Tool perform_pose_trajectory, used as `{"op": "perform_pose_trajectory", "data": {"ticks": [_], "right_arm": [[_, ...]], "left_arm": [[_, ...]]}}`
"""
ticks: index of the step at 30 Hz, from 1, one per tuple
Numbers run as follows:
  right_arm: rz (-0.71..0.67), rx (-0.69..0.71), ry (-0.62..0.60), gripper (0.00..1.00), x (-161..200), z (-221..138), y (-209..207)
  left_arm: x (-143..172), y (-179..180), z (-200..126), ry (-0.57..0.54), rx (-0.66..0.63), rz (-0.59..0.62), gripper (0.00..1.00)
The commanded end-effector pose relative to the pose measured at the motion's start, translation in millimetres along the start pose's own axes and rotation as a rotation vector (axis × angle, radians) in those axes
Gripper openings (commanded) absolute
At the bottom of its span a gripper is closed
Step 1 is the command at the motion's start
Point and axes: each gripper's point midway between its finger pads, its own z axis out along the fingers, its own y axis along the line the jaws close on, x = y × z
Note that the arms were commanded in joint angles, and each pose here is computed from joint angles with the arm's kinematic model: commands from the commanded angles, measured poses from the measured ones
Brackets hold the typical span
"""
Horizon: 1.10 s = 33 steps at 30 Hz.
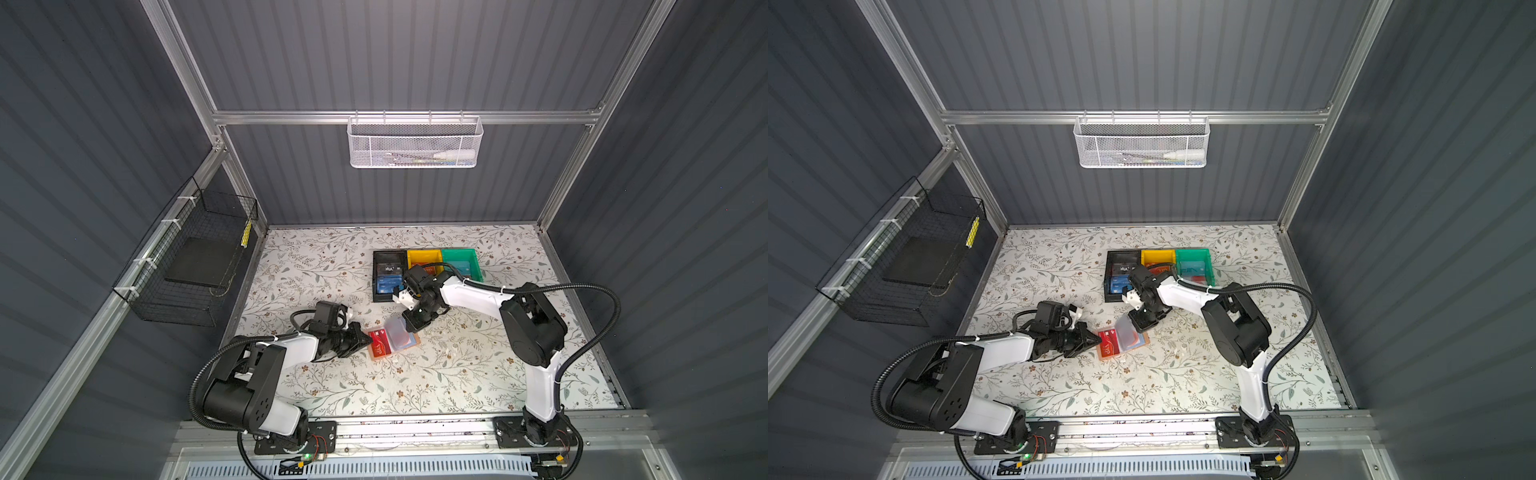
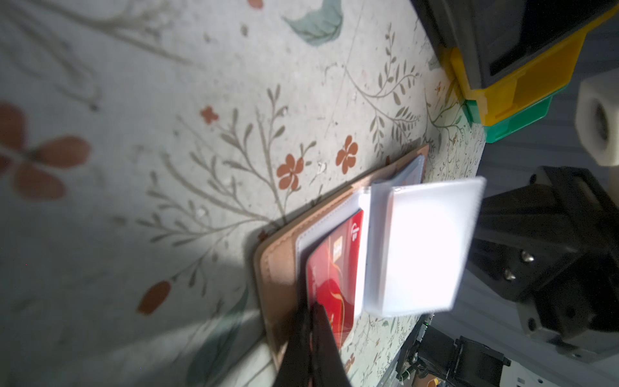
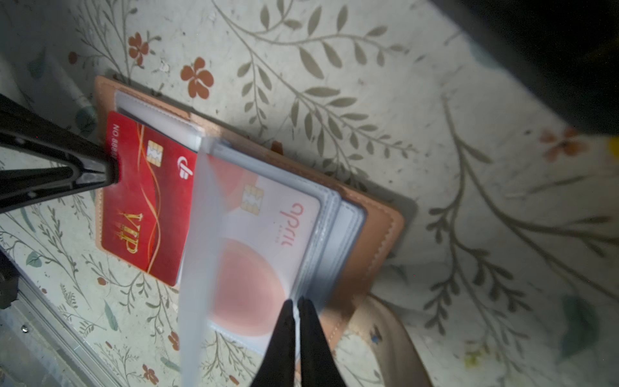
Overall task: Take the credit cards out of the card holder
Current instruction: Flip over the card slot in the card holder.
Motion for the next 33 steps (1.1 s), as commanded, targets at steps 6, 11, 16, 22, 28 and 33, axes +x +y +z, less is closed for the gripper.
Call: {"op": "perform_pose_trajectory", "data": {"ticks": [6, 11, 16, 22, 28, 33], "right_arm": [[-0.06, -0.029, 0.006, 0.1, -10.7, -7.1, 20.6], [-0.076, -0.12, 0.017, 0.1, -10.4, -2.4, 39.4], [-0.102, -0.229, 0.001, 0.11, -13.4, -3.2, 65.2], [-0.115, -0.291, 0.018, 0.11, -16.7, 6.9, 85.6], [-0.1, -0.318, 0.051, 0.11, -16.0, 20.2, 92.6], [-0.088, -0.332, 0.054, 0.11, -17.7, 24.5, 95.9]], "left_arm": [[13.4, 29.4, 3.2, 0.04, -0.107, -0.053, 0.05], [13.0, 27.5, 2.8, 0.041, -0.103, -0.045, 0.04], [5.4, 11.9, -10.2, 0.024, -0.111, -0.006, 0.02], [-6.1, -11.7, -37.7, -0.036, -0.139, 0.041, 0.02], [-4.8, -15.3, -55.1, -0.067, -0.176, 0.04, 0.02], [-0.6, -11.0, -68.9, -0.091, -0.225, 0.047, 0.02]]}}
